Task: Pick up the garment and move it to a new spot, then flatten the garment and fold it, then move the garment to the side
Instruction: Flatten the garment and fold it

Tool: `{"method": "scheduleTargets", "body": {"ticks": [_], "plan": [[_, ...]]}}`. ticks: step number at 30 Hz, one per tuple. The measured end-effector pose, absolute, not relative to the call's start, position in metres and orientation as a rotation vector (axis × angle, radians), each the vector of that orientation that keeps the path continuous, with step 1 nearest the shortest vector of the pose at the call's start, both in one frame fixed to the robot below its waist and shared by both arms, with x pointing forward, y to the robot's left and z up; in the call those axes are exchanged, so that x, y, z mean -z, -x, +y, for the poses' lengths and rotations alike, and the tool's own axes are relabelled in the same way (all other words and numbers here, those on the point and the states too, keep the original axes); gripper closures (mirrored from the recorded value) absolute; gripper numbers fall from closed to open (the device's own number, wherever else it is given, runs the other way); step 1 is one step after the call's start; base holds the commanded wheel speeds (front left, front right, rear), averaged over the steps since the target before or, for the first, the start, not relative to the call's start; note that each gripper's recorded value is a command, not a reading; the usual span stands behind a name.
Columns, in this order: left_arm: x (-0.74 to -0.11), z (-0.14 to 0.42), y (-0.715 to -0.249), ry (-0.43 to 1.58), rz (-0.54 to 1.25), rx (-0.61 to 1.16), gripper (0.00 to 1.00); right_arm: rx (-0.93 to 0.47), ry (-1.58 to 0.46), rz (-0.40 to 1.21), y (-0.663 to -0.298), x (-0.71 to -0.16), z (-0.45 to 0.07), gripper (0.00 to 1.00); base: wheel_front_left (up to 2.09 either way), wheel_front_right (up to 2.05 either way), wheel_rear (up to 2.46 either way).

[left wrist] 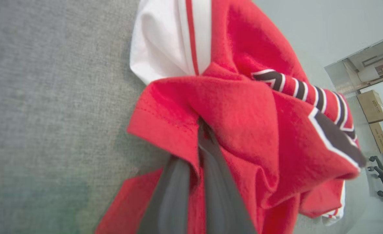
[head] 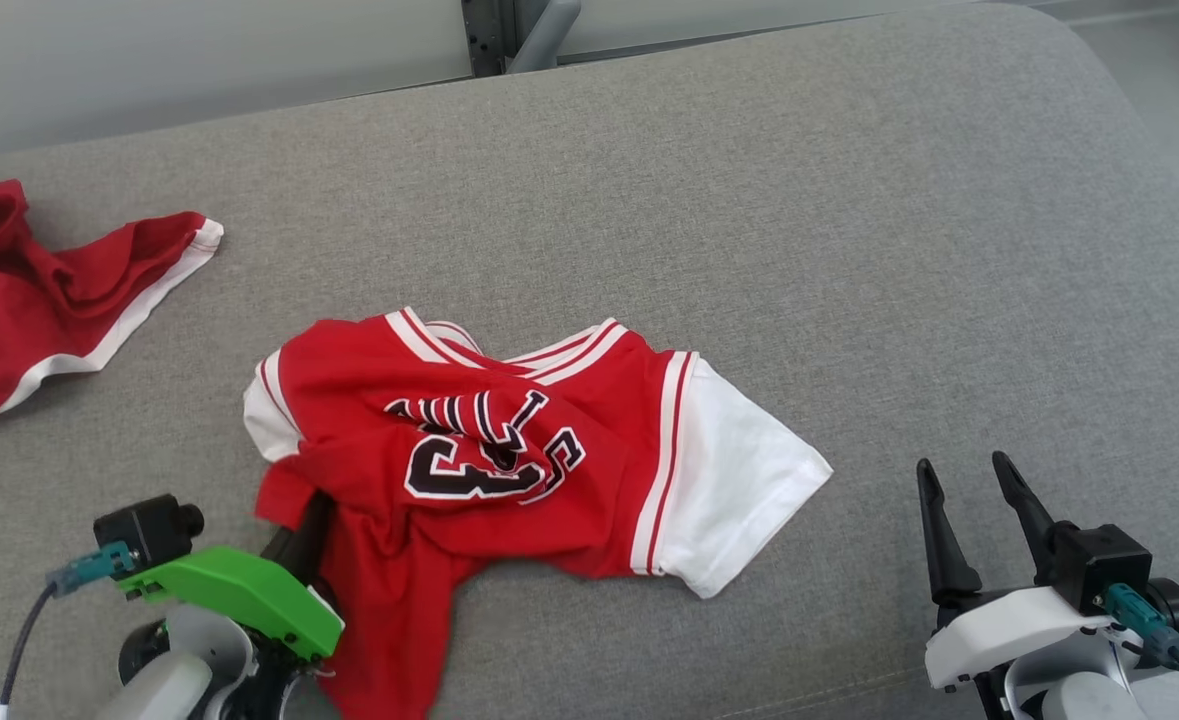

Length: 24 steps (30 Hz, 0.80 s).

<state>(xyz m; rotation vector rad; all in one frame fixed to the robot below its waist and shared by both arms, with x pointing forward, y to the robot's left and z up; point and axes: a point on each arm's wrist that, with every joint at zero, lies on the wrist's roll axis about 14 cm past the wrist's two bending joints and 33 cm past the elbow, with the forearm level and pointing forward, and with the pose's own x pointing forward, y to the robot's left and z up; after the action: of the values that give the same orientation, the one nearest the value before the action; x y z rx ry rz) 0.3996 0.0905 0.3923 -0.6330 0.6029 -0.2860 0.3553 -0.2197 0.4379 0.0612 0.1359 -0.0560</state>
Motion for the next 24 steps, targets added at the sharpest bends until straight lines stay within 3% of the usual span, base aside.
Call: {"method": "scheduleTargets", "body": {"ticks": [12, 17, 18, 19, 24], "plan": [[-0.437, 0.142, -0.469, 0.483, 0.343, 0.165, 1.00, 0.057, -0.065, 0.132, -0.355, -0.439, -0.219, 0.00, 0.00, 0.00, 0.00], [-0.413, 0.146, -0.454, 0.459, 0.482, 0.158, 1.00, 0.050, -0.063, 0.120, -0.355, -0.443, -0.218, 0.00, 0.00, 0.00, 0.00], [-0.410, 0.146, -0.451, 0.463, 0.501, 0.156, 0.61, 0.049, -0.063, 0.120, -0.354, -0.443, -0.217, 0.00, 0.00, 0.00, 0.00], [-0.408, 0.147, -0.448, 0.460, 0.508, 0.151, 0.02, 0.047, -0.063, 0.121, -0.354, -0.443, -0.217, 0.00, 0.00, 0.00, 0.00], [-0.403, 0.167, -0.441, 0.438, 0.490, 0.078, 0.00, 0.035, -0.065, 0.124, -0.352, -0.442, -0.212, 0.00, 0.00, 0.00, 0.00]]}}
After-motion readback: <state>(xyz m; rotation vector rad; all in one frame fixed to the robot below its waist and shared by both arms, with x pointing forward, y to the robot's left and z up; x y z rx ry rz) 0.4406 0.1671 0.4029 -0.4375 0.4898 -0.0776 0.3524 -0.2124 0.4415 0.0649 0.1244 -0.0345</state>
